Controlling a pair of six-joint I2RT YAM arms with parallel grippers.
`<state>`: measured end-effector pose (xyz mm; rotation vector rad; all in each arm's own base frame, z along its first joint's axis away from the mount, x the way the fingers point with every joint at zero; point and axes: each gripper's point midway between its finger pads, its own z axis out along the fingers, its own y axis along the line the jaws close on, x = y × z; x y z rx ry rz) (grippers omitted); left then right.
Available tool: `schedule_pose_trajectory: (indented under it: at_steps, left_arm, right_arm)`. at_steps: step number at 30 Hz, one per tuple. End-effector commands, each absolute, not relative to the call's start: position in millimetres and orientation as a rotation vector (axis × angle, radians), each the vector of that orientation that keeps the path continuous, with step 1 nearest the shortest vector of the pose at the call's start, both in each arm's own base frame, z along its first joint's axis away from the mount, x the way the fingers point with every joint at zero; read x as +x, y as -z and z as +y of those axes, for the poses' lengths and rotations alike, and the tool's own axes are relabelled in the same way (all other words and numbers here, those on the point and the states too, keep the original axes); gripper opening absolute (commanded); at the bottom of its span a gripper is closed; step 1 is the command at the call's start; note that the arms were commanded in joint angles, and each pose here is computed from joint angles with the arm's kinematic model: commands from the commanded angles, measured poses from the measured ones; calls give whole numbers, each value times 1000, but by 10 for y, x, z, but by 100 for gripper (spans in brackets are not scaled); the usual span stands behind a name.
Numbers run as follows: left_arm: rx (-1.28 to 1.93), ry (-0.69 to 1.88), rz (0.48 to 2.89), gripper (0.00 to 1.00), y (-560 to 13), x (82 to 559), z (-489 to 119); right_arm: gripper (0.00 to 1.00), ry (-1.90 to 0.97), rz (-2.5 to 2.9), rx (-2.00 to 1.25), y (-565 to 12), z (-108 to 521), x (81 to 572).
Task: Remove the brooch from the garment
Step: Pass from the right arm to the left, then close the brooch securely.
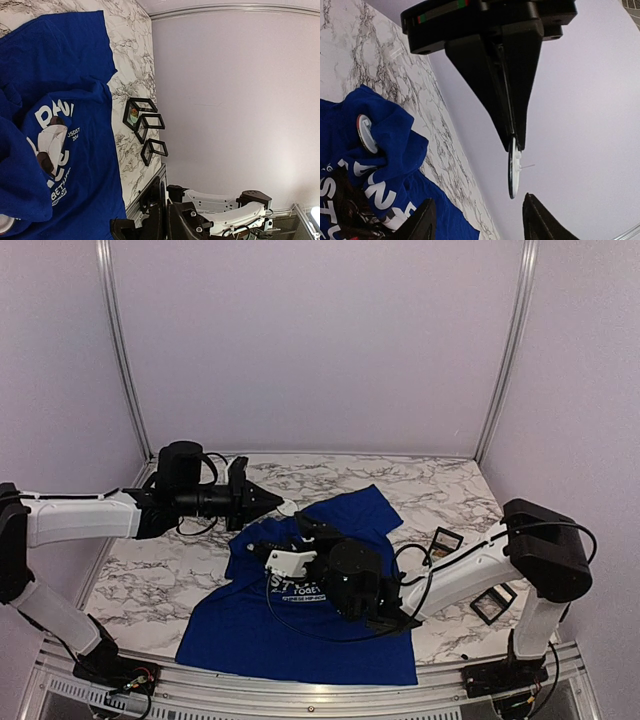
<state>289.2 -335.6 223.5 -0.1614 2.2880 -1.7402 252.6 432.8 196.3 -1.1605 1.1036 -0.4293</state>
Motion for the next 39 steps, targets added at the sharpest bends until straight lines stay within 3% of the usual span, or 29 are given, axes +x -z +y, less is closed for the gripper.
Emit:
schedule_pose_trajectory:
  at_steps: [1,5,16,31,39]
  left_arm:
    - [-207,1715,2161,0,-2430,3044,-3130]
    - [-227,1681,2133,0,-2452,3103,-2999]
    - [-152,1654,2015,0,-2470,3113,-2874]
    - [165,1652,1858,0,-2706,2932,-2972]
    - [379,1631,1806,0,-2830,2727,-3191]
  right_arm:
    - [63,286,1156,-1120,-2194,4383,2474]
    - [74,151,1219,-1088,-2288,4361,2513]
    - [80,-393,1335,-998,-2781,4373,2512]
    - [80,-1272,1411,-781,-3331,4007,2680]
    - [71,-1544,1405,-767,-3345,3969,2702]
